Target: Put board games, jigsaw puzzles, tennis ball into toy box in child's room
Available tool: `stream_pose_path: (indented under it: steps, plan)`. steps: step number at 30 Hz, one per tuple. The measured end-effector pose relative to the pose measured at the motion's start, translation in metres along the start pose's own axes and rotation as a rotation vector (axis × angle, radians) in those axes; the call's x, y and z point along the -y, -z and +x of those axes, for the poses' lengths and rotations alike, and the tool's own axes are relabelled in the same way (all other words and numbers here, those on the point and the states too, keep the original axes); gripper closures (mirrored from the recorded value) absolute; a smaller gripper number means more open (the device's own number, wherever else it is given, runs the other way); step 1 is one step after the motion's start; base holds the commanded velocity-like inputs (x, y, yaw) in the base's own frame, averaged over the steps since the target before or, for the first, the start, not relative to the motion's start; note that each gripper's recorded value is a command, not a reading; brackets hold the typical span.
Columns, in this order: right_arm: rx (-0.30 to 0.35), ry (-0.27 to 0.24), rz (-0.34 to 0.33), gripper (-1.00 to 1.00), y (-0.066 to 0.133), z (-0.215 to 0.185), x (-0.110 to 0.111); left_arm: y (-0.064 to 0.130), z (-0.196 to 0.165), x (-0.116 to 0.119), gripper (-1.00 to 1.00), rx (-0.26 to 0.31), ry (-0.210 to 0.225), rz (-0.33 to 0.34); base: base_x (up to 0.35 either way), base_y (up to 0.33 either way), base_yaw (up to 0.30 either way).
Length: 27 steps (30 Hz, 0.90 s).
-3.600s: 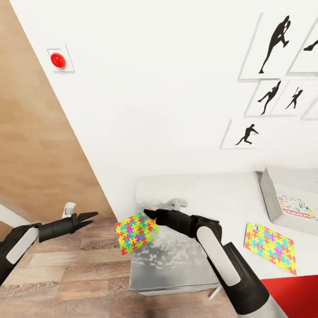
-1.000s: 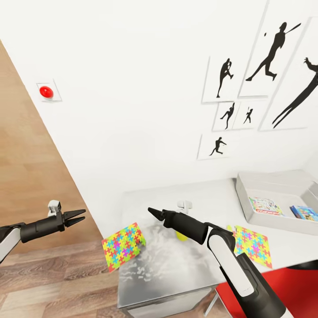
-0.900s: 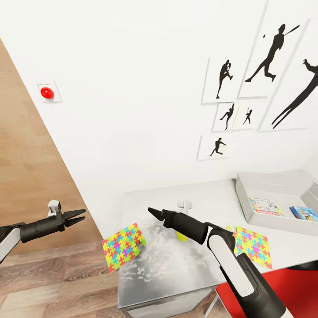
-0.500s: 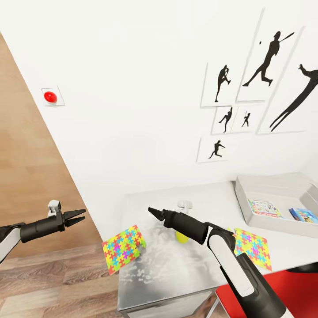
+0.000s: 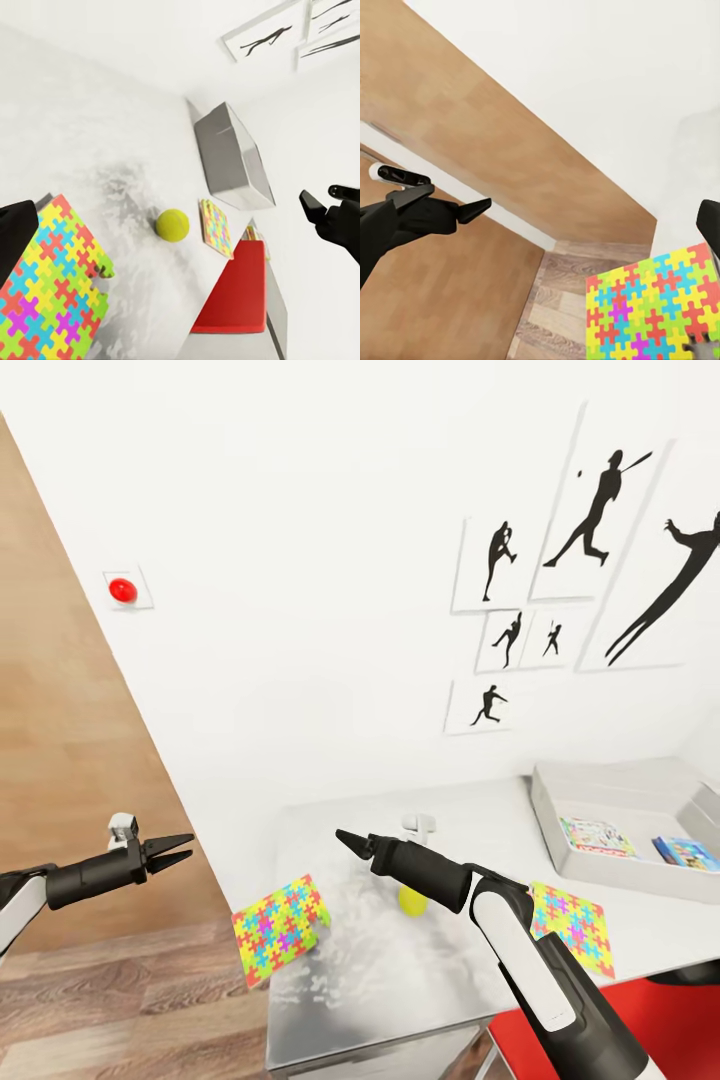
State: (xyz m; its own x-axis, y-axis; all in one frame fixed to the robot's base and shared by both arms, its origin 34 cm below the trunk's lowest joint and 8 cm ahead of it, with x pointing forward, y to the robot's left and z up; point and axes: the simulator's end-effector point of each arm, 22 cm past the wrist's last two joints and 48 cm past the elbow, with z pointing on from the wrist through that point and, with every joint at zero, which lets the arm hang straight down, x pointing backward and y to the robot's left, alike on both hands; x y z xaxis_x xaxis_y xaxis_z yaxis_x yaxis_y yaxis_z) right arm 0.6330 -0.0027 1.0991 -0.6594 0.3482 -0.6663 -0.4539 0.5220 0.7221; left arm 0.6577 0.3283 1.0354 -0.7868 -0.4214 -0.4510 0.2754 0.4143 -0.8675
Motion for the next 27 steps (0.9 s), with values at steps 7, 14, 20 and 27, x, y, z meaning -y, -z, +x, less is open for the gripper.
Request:
stream_pose_path:
  steps: [7, 14, 20, 27]
  plan:
    - [0.006, 0.008, -0.004, -1.00, 0.002, -0.003, -0.005, 0.003, -0.005, 0.006, -1.00, 0.010, -0.009, 0.006, 0.000, 0.000, 0.000]
    - [0.011, 0.020, -0.004, -1.00, 0.005, -0.007, -0.008, 0.005, -0.008, 0.012, -1.00, 0.017, -0.018, 0.011, 0.000, 0.000, 0.000]
    - [0.016, 0.029, -0.005, -1.00, 0.007, -0.010, -0.011, 0.007, -0.010, 0.017, -1.00, 0.022, -0.025, 0.017, 0.000, 0.000, 0.000]
    - [0.022, 0.039, -0.008, -1.00, 0.009, -0.013, -0.016, 0.008, -0.012, 0.023, -1.00, 0.026, -0.034, 0.022, 0.000, 0.000, 0.000]
